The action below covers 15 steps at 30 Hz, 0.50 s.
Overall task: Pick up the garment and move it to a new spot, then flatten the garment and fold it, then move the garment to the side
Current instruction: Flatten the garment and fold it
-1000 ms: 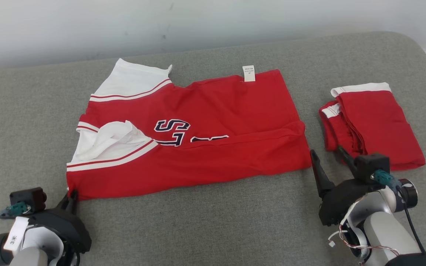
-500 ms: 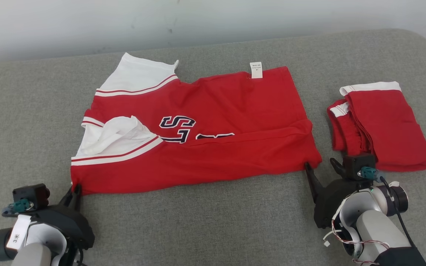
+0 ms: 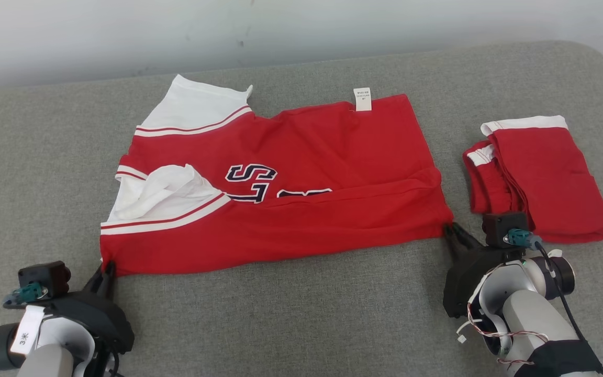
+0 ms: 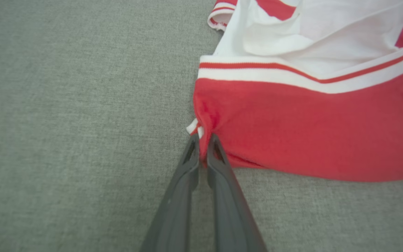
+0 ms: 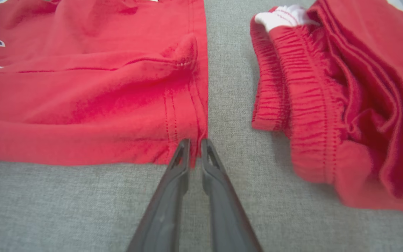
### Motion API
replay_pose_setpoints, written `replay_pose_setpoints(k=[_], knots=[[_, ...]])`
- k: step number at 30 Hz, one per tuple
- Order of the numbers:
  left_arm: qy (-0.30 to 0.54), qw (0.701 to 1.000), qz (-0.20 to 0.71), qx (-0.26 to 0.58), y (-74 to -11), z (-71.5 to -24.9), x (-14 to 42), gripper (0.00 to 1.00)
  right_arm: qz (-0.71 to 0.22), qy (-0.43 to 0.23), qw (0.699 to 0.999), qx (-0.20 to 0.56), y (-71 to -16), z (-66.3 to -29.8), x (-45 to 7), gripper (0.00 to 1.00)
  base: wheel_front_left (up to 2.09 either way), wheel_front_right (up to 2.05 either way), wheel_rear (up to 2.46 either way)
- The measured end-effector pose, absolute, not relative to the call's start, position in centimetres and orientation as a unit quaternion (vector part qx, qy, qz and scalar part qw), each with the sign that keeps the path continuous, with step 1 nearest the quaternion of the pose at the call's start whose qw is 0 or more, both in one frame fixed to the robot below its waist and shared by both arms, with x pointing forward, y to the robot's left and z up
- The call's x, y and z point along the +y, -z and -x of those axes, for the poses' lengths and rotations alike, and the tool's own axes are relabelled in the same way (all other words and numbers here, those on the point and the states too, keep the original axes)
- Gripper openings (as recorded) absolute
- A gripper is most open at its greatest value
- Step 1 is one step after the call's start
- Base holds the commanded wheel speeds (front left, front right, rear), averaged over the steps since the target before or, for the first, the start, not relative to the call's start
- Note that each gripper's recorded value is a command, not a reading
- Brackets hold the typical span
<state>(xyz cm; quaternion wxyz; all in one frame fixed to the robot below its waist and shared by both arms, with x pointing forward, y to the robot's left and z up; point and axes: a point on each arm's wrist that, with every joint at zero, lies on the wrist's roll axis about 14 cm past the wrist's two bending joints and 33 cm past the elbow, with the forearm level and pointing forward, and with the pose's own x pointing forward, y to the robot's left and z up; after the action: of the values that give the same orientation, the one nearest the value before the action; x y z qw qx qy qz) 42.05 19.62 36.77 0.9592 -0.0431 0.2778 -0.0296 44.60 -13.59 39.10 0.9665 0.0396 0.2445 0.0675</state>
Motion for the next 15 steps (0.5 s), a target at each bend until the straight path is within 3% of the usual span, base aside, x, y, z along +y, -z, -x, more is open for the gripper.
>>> replay_pose_setpoints(k=[2, 10, 11, 12, 15], knots=[[0.029, 0.959, 0.043, 0.278, -36.74, -42.06, 19.64, 0.00, -0.040, -0.068, 0.965, 0.248, -38.84, -44.48, -13.58, 0.00, 0.00, 0.00, 0.00], [0.029, 0.959, 0.044, 0.277, -36.67, -42.13, 19.64, 0.00, -0.039, -0.068, 0.966, 0.245, -38.85, -44.79, -13.75, 0.00, 0.00, 0.00, 0.00], [0.029, 0.960, 0.044, 0.276, -36.69, -42.18, 19.65, 0.00, -0.038, -0.067, 0.966, 0.246, -38.77, -44.76, -13.82, 0.18, 0.00, 0.00, 0.00], [0.029, 0.960, 0.043, 0.275, -36.70, -42.22, 19.66, 0.00, -0.038, -0.067, 0.966, 0.247, -38.69, -44.72, -13.89, 1.00, 0.00, 0.00, 0.00], [0.029, 0.960, 0.043, 0.275, -36.67, -42.27, 19.64, 0.00, -0.038, -0.064, 0.967, 0.245, -38.66, -44.85, -14.09, 1.00, 0.00, 0.00, 0.00]])
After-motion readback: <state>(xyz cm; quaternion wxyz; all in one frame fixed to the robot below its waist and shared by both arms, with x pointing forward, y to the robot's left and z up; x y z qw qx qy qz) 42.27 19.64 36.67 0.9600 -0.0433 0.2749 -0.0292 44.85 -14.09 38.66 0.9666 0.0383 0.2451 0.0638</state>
